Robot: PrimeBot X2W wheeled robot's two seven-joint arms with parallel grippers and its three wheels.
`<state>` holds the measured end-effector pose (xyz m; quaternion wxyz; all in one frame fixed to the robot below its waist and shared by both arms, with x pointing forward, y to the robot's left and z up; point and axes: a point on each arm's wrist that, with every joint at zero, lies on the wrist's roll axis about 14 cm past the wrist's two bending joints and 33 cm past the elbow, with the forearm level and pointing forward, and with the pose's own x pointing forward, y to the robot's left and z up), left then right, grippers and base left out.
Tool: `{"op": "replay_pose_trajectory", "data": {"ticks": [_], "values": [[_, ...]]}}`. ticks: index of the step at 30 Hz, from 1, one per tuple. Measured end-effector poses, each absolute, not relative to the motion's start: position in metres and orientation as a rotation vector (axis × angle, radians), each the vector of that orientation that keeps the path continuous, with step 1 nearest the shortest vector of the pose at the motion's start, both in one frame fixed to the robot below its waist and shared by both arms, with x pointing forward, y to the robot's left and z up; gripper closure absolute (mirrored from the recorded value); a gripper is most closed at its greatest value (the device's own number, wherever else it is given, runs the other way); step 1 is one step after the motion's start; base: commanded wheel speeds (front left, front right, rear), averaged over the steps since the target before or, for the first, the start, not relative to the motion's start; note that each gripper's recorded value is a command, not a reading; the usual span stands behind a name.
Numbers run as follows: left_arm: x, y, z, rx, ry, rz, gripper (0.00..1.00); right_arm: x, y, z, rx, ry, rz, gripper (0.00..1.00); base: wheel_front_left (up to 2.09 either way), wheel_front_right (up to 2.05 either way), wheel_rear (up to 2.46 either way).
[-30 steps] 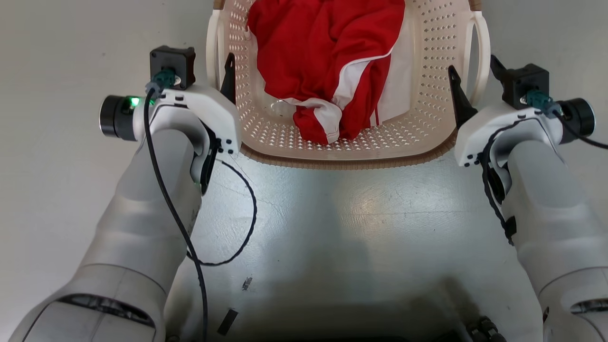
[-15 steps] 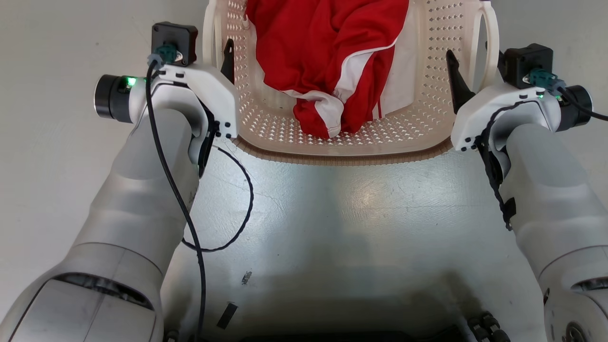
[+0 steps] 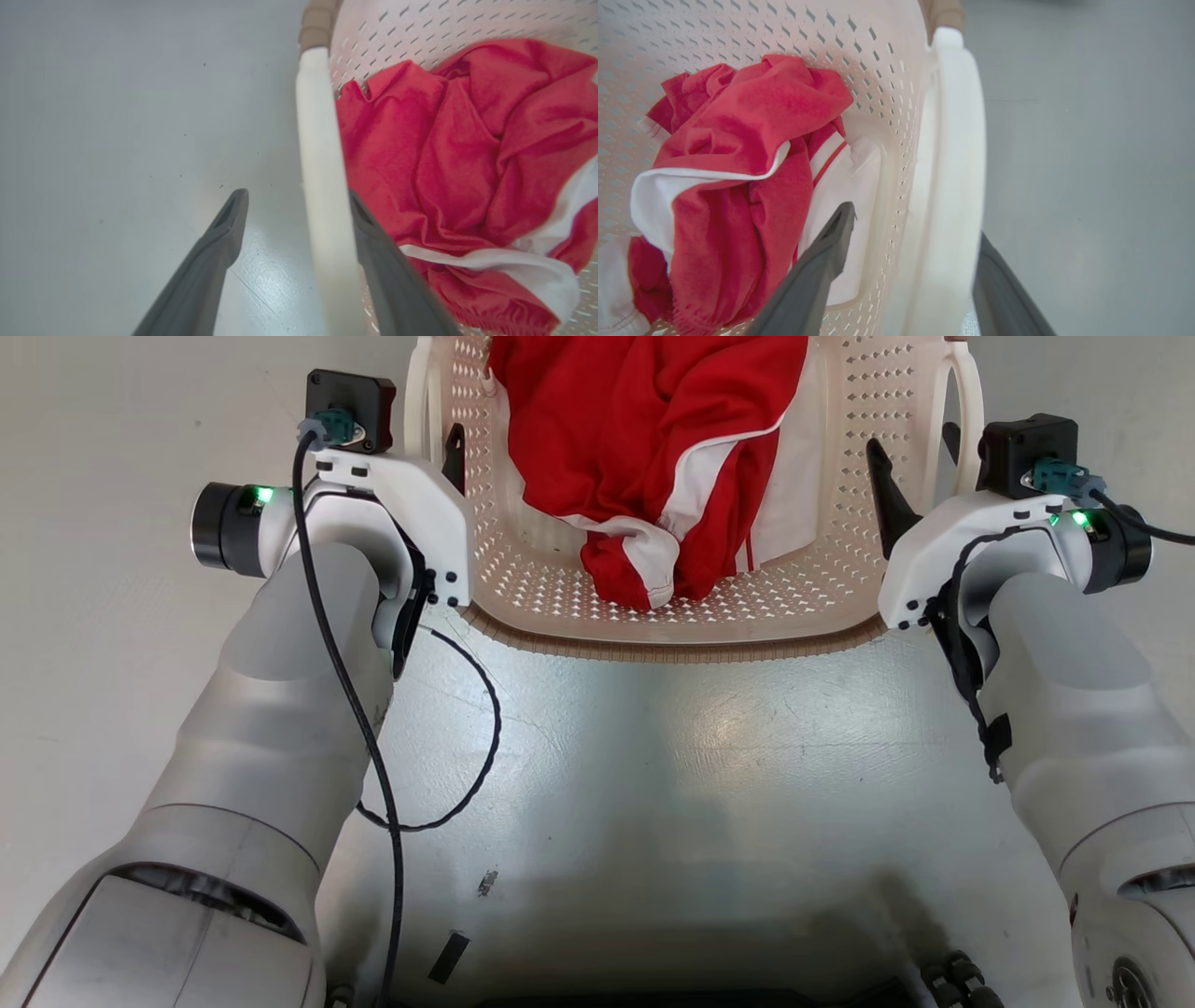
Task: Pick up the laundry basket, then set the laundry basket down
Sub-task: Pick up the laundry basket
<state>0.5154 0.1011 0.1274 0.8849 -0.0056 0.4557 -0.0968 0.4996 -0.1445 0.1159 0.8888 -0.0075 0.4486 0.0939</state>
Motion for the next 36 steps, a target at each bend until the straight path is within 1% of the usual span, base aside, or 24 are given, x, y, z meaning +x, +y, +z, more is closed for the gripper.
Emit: {"op": "replay_pose_trajectory", "data": {"ticks": [7,36], "values": [[0.513,0.098,0.128,-0.002,0.964,-0.219,0.0,0.508,-0.144,0.12,-0.018,0.924,0.197,0.0,0.0,0.0,0.0],[0.512,0.087,0.132,0.001,0.984,-0.244,0.0,0.503,-0.15,0.126,-0.022,0.954,0.186,0.0,0.0,0.0,0.0]]}}
